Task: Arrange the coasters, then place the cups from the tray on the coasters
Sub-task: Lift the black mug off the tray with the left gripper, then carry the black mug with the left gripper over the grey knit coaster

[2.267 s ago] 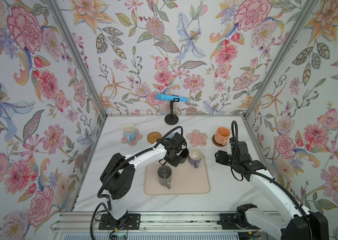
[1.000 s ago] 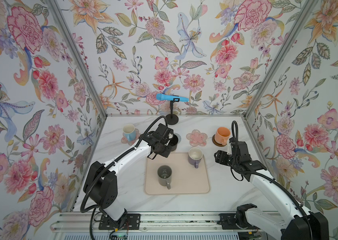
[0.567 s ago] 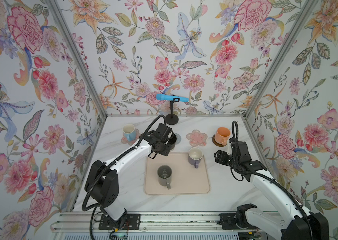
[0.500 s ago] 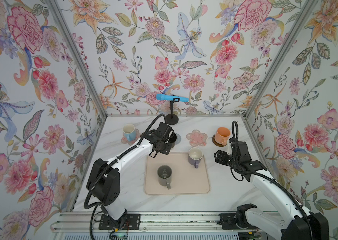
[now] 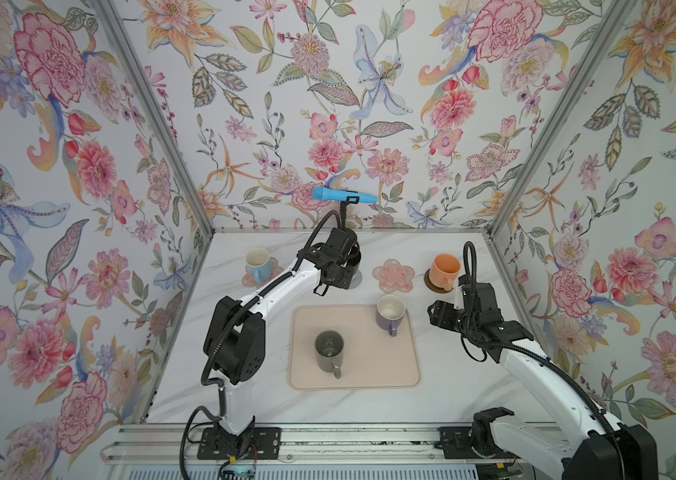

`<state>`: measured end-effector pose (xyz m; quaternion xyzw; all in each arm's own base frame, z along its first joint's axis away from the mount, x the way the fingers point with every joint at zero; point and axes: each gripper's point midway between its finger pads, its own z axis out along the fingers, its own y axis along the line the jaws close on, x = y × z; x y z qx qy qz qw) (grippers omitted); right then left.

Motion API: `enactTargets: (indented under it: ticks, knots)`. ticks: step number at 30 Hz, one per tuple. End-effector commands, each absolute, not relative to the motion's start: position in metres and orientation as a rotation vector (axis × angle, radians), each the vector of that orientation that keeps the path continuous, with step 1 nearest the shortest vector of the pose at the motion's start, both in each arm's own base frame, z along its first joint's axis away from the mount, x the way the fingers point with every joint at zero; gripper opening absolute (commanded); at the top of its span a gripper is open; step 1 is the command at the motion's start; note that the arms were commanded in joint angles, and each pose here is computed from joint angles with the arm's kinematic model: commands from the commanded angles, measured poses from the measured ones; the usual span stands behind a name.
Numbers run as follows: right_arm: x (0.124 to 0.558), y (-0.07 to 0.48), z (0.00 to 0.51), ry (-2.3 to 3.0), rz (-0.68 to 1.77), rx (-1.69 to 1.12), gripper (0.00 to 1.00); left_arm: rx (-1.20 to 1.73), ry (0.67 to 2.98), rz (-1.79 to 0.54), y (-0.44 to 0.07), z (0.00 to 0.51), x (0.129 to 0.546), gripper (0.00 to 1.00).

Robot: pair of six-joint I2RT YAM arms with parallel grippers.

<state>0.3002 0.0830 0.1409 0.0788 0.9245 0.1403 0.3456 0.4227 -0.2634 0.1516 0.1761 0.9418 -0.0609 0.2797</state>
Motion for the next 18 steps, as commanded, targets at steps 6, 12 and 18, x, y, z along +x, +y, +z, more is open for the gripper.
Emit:
enactTargets:
  ticks: [6, 12, 18]
  knots:
    - [0.302, 0.084, 0.134, 2.442, 0.345, 0.199, 0.74, 0.346, 2.451, -0.193, -0.269, 0.169, 0.465, 0.02]
    - [0.307, 0.087, 0.138, 2.433, 0.326, 0.182, 0.74, 0.313, 2.474, -0.182, -0.273, 0.159, 0.475, 0.02]
    - [0.308, 0.088, 0.131, 2.454, 0.304, 0.171, 0.73, 0.287, 2.497, -0.181, -0.276, 0.149, 0.482, 0.03]
